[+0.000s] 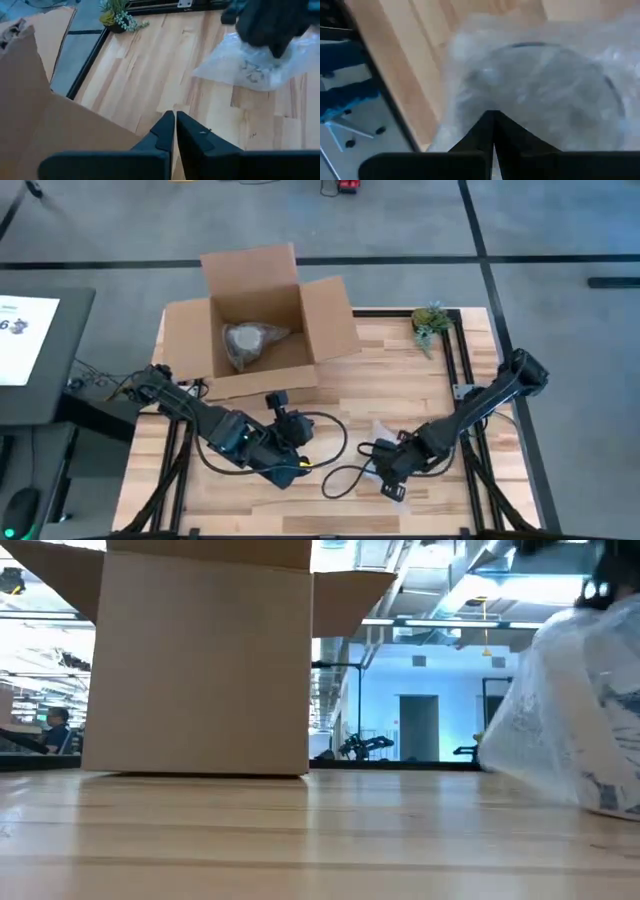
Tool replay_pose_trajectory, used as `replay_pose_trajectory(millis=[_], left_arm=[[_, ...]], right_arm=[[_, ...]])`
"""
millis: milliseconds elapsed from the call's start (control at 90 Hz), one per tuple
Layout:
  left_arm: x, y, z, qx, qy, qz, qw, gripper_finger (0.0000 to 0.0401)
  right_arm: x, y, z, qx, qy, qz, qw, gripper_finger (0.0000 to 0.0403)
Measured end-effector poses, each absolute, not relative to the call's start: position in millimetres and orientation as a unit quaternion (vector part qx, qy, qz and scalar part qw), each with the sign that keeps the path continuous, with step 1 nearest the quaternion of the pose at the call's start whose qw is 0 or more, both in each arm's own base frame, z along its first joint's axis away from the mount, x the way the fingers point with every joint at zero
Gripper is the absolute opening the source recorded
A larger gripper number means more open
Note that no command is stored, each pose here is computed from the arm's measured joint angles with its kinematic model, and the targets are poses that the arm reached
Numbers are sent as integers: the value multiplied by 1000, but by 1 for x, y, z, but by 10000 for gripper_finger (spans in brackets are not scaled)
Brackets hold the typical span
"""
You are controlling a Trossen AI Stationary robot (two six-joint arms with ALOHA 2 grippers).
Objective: Wrap mug
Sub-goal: Wrap the blue patterned mug with the bubble wrap
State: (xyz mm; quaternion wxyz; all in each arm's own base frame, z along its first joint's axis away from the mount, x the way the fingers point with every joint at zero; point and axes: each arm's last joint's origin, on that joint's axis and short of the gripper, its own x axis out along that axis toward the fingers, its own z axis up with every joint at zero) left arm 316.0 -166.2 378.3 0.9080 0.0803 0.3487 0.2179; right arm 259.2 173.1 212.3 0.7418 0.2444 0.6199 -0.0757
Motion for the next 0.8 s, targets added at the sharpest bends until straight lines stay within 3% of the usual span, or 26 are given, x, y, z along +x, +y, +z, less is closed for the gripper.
replay_pose_trajectory(millis=[111, 244, 411, 589, 800], left_arm=[[315, -168, 378, 80, 348, 215, 909, 0], [315, -170, 379, 79, 346, 213, 911, 0], [315, -173, 379, 71, 340, 210, 914, 0], [310, -177, 388, 46, 322, 190, 927, 0], [294, -181, 408, -30, 300, 148, 942, 0]], right_arm=[[263, 166, 190, 231, 641, -111, 724, 0], [270, 160, 185, 214, 653, -95, 720, 0], [266, 152, 219, 202, 660, -105, 716, 0], [251, 146, 269, 223, 627, -80, 742, 0], [245, 139, 276, 209, 584, -143, 771, 0]])
